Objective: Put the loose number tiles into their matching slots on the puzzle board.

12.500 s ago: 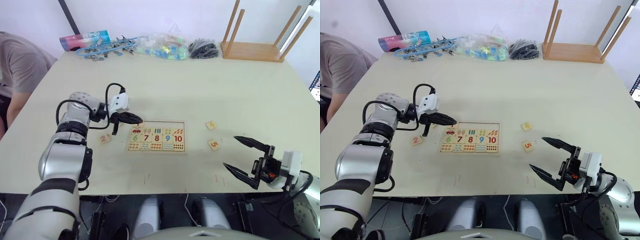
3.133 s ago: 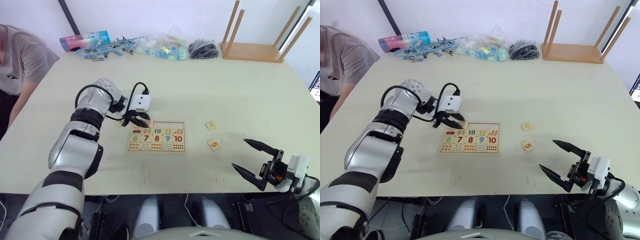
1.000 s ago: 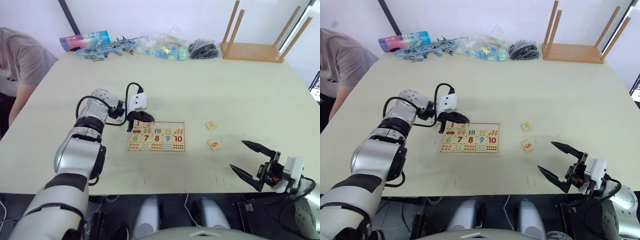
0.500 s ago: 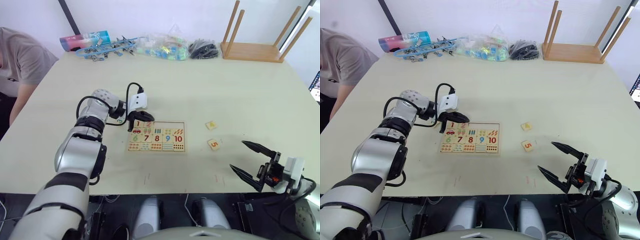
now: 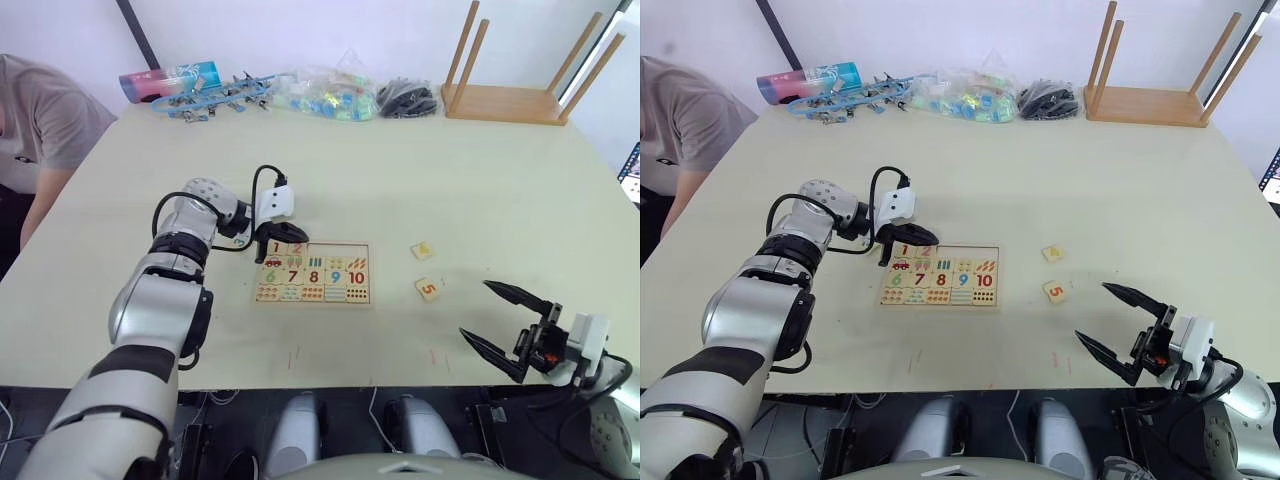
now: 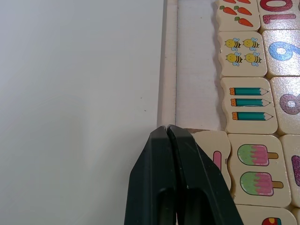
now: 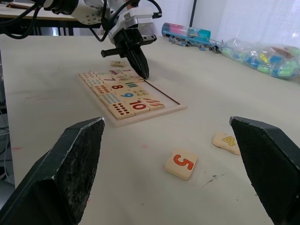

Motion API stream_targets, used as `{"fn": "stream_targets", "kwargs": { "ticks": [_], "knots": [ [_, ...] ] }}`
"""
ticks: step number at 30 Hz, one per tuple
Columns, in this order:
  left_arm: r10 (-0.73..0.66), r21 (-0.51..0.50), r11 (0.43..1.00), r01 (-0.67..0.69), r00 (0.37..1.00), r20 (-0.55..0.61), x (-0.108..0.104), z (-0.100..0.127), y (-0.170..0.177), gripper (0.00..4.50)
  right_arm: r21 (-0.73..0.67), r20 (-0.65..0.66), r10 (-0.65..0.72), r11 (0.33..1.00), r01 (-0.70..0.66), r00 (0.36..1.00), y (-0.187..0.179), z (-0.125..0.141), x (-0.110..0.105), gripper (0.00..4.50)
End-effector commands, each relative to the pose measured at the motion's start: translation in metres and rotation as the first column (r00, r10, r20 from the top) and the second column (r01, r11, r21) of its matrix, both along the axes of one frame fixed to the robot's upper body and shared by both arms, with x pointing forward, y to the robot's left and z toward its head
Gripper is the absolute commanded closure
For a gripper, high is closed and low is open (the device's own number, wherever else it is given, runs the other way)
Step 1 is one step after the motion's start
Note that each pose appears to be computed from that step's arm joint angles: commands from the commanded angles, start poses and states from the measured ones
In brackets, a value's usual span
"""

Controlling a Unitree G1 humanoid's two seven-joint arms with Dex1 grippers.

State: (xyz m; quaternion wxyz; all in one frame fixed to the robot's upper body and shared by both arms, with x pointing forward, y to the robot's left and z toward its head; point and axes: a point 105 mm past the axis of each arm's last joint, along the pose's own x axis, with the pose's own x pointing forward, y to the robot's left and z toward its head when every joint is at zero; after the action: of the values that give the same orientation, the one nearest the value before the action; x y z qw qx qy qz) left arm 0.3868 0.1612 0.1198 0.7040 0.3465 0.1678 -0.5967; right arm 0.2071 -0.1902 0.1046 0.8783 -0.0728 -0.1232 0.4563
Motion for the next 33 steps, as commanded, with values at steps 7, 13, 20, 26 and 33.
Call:
{"fn": "stream_targets", "kwargs": {
  "ticks": [7, 13, 20, 26, 33],
  "knots": [
    [0.009, -0.045, 0.999, -0.008, 1.000, 0.019, 0.001, 0.011, 0.004, 4.43, -0.002, 0.027, -0.007, 1.000, 0.007, 1.000, -0.003, 0.006, 0.001, 0.00],
    [0.051, -0.197, 0.979, -0.045, 0.998, 0.023, 0.006, 0.031, 0.000, 4.43, -0.001, 0.030, -0.008, 1.000, 0.009, 1.000, -0.004, 0.006, 0.001, 0.00],
    [0.186, -0.342, 0.925, -0.165, 0.982, 0.028, 0.013, 0.047, 0.018, 4.43, 0.005, 0.036, -0.023, 1.000, 0.023, 0.999, -0.006, 0.007, 0.000, 0.00],
    [0.285, -0.415, 0.877, -0.244, 0.958, 0.039, 0.012, 0.049, 0.040, 4.43, 0.011, 0.034, -0.033, 0.999, 0.033, 0.999, -0.010, 0.008, 0.001, 0.00],
    [0.387, -0.489, 0.808, -0.329, 0.922, 0.020, -0.007, 0.034, 0.071, 4.43, 0.016, 0.022, -0.074, 0.997, 0.074, 0.997, -0.023, 0.011, 0.002, 0.00]
  ]
}}
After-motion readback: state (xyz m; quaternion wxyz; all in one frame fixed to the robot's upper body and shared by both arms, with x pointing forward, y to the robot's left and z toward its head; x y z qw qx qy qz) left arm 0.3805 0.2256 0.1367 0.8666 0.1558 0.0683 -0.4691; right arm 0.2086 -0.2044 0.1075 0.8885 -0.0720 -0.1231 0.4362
